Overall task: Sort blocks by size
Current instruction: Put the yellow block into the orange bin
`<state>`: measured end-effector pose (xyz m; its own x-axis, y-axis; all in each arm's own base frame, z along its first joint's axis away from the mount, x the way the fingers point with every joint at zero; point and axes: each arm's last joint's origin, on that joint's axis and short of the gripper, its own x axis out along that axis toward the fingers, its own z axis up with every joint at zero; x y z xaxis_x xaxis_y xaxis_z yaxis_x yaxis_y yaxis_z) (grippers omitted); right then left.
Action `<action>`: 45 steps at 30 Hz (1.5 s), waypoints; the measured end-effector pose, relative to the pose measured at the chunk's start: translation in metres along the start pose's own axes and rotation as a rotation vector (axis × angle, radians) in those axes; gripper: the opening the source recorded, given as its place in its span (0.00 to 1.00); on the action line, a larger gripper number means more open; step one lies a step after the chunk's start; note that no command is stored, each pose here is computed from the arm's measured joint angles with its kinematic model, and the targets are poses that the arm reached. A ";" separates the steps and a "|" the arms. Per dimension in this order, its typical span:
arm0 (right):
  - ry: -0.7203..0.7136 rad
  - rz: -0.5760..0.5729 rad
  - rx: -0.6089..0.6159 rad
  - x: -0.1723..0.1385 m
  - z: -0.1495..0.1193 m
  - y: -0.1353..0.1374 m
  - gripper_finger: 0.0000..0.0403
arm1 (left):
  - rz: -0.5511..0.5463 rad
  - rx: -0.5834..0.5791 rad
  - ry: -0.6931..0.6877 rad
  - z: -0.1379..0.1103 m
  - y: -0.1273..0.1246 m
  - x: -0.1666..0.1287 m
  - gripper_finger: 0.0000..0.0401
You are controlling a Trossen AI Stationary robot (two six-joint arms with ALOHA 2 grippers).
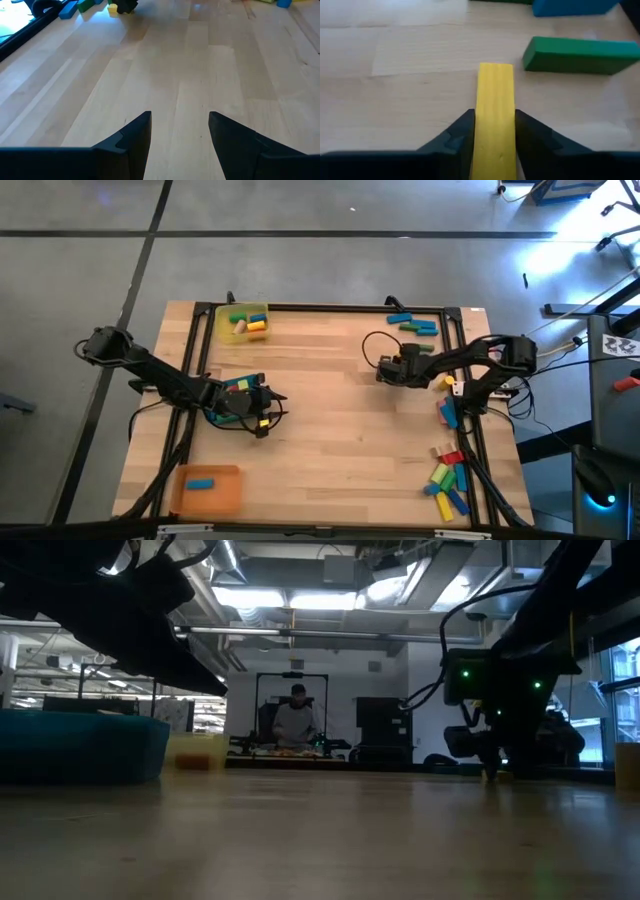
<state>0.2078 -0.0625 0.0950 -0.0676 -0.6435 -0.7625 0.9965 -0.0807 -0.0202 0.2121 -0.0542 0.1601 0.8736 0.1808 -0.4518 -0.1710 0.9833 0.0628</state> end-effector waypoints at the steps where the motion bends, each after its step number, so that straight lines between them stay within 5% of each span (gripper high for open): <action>1: -0.003 0.009 -0.017 -0.001 -0.001 0.001 0.27 | 0.000 0.000 0.000 0.000 0.000 0.000 0.45; 13: -0.014 0.220 -0.209 -0.030 -0.034 0.014 0.31 | -0.001 -0.006 0.000 0.000 0.000 0.000 0.45; 26: 0.009 0.761 -0.513 -0.088 -0.083 0.039 0.30 | -0.078 -0.133 -0.033 0.004 -0.005 -0.001 0.45; 37: -0.143 1.086 -0.594 -0.122 -0.099 0.053 0.28 | -0.186 -0.223 -0.101 0.017 0.000 0.003 0.66; 45: -0.218 1.272 -0.668 -0.139 -0.104 0.078 0.27 | -0.235 -0.141 -0.096 0.031 -0.019 0.024 0.67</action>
<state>0.3003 0.1000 0.1321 0.9162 -0.1135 -0.3843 0.2191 0.9449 0.2433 0.2500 -0.0676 0.1754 0.9346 -0.0439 -0.3529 -0.0147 0.9868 -0.1615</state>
